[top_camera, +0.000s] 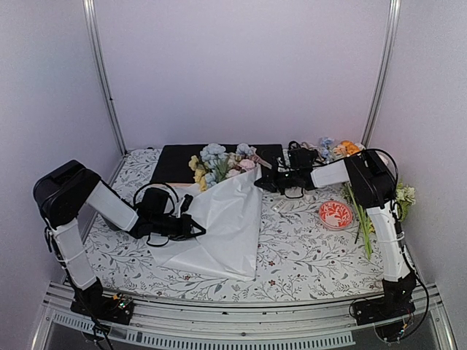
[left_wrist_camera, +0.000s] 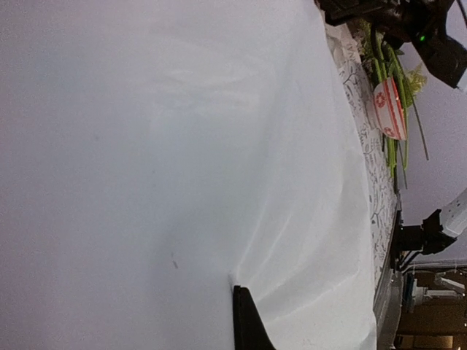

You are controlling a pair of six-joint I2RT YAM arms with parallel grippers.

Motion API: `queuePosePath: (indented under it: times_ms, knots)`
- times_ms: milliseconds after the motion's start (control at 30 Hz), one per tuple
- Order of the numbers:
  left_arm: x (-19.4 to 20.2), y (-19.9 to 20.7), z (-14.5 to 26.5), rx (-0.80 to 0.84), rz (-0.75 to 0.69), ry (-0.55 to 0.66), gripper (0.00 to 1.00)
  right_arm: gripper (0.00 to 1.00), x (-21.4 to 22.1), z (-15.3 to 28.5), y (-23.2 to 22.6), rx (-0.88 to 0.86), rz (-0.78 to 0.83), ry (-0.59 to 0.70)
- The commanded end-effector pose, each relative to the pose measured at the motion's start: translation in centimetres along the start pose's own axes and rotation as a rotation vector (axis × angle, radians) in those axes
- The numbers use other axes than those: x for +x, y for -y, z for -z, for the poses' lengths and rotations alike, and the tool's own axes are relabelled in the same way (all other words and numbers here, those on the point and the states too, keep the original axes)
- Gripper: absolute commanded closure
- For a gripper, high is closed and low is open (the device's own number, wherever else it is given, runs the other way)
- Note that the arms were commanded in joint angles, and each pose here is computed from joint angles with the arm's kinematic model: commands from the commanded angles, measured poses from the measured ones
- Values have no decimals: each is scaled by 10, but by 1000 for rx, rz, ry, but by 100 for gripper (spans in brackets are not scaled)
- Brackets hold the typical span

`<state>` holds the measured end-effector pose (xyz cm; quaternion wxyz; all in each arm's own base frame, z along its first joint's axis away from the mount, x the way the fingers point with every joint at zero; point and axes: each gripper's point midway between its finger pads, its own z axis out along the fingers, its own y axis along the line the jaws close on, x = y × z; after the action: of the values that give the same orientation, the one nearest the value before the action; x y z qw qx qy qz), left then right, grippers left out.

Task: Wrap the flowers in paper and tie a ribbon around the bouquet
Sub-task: Press the fold line on the 2/3-folded wrapping paper.

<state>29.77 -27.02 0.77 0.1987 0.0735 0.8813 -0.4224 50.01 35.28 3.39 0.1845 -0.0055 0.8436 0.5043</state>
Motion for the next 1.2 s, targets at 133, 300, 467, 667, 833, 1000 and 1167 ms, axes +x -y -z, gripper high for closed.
queuePosePath:
  times_ms: [133, 300, 467, 667, 833, 1000, 1167]
  knots:
    - [44, -45, -1, -149, 89, -124, 100, 100, -34, 15, -32, 56, 92, 84]
    - [44, -44, -1, -147, 84, -125, 100, 100, 28, 27, -113, -38, 342, -82]
    - [42, -43, -1, -147, 83, -121, 100, 100, 139, 21, -100, -46, 289, -313]
    - [40, -43, 0, -152, 82, -119, 100, 100, 211, 30, -68, -17, 189, -456]
    - [40, -44, 0, -159, 84, -119, 100, 100, 261, 51, -37, 14, 124, -561]
    - [40, -45, 2, -171, 78, -119, 100, 100, 277, 85, -6, 129, 23, -520]
    - [38, -44, 2, -171, 72, -118, 100, 100, 279, 106, -4, 258, 74, -517]
